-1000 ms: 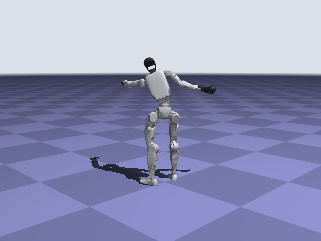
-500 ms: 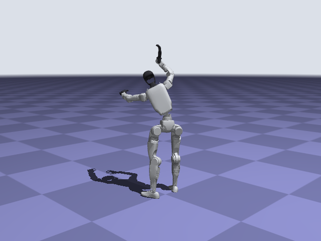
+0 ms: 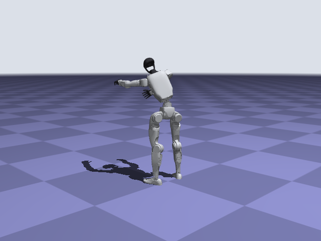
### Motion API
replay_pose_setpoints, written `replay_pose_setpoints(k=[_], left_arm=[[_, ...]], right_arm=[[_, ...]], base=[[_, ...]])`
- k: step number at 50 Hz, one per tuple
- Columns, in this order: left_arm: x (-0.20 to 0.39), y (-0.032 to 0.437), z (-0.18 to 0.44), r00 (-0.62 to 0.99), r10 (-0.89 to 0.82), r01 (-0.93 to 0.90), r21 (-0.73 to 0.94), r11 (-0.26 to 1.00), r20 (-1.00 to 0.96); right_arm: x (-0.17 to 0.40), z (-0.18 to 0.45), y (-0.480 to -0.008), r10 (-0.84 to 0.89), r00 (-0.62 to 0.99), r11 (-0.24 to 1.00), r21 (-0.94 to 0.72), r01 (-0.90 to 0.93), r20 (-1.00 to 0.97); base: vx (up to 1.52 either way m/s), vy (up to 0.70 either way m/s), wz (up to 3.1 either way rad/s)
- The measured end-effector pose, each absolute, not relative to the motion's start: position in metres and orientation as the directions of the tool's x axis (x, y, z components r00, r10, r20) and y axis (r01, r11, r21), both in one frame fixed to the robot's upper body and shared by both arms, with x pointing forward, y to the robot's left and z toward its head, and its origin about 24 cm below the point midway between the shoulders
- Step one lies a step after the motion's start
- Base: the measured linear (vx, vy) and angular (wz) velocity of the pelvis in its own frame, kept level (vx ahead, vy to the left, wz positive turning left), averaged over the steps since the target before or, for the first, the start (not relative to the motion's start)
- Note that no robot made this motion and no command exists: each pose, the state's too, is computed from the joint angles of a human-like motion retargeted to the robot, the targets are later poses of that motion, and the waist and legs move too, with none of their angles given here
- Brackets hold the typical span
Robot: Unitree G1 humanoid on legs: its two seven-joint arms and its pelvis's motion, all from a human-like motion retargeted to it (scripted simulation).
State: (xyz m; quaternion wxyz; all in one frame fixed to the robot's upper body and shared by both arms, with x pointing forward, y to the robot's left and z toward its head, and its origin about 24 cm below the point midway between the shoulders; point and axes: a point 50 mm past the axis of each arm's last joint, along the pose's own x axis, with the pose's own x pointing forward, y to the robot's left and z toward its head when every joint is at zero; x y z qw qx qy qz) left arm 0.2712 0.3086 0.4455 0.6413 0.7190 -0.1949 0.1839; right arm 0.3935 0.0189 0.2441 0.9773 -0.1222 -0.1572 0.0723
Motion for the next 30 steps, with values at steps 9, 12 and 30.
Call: replay_pose_setpoints(k=[9, 12, 30], left_arm=[[0.270, 0.322, 0.444, 0.865, 0.012, -0.495, 0.856, -0.151, 0.502], [0.269, 0.325, 0.445, 0.859, 0.023, -0.503, 0.851, -0.149, 0.511], [0.266, 0.365, 0.428, 0.867, 0.215, -0.404, 0.886, -0.228, 0.450]], right_arm=[[0.392, 0.136, -0.040, 0.130, 0.990, 0.991, -0.044, -0.128, 0.045], [0.374, 0.071, -0.069, 0.046, 0.989, 0.999, 0.028, -0.043, -0.137], [0.110, -0.072, -0.383, -0.661, -0.073, -0.594, 0.461, 0.660, -0.746]], base=[[0.06, 0.07, -0.32], [0.04, -0.02, -0.37], [0.02, -0.06, -0.46]])
